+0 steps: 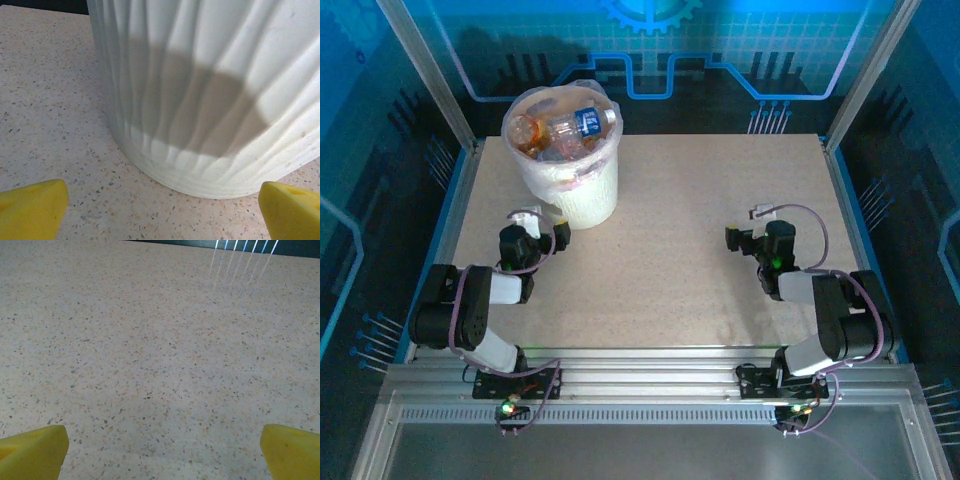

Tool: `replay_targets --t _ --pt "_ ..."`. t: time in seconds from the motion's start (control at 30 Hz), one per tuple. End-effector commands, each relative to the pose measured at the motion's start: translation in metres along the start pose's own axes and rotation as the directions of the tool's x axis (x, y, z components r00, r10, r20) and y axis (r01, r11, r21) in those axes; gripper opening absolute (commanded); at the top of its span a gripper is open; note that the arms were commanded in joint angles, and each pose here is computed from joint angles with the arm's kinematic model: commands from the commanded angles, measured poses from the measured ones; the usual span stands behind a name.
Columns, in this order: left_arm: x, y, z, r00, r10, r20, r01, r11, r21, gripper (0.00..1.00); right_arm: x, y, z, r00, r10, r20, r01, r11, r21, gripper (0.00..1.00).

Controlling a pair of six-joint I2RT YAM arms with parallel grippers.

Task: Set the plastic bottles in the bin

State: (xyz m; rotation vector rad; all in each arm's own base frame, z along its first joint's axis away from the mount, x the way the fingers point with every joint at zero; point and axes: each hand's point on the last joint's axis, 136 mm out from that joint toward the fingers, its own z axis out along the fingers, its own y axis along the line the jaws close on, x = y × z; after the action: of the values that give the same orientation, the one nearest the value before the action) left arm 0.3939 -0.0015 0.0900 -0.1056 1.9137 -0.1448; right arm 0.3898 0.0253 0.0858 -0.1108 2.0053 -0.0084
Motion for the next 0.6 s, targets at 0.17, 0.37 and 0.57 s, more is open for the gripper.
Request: replay_targets --t 0.17,0.37,0.57 --pt "-0.0058 -0.0006 0.0011 1.000 0.023 0.014 -0.023 1.000 0.008 0.99 -0.0107 -0.0124 0.0001 0.998 0.015 0.057 -0.019 0.998 0.066 1.00" --pt "-0.0061 -0.0008 0.0010 1.000 0.023 0.015 -0.023 1.000 0.009 0.99 -0.0102 -0.0124 0.0003 0.998 0.014 0.054 -0.017 0.998 0.066 1.00" --pt "-0.0045 -0.0069 0.0020 0.999 0.036 0.003 -0.036 0.998 0.043 0.99 -0.0102 -0.0120 0.0003 0.998 0.015 0.054 -0.019 0.998 0.065 1.00"
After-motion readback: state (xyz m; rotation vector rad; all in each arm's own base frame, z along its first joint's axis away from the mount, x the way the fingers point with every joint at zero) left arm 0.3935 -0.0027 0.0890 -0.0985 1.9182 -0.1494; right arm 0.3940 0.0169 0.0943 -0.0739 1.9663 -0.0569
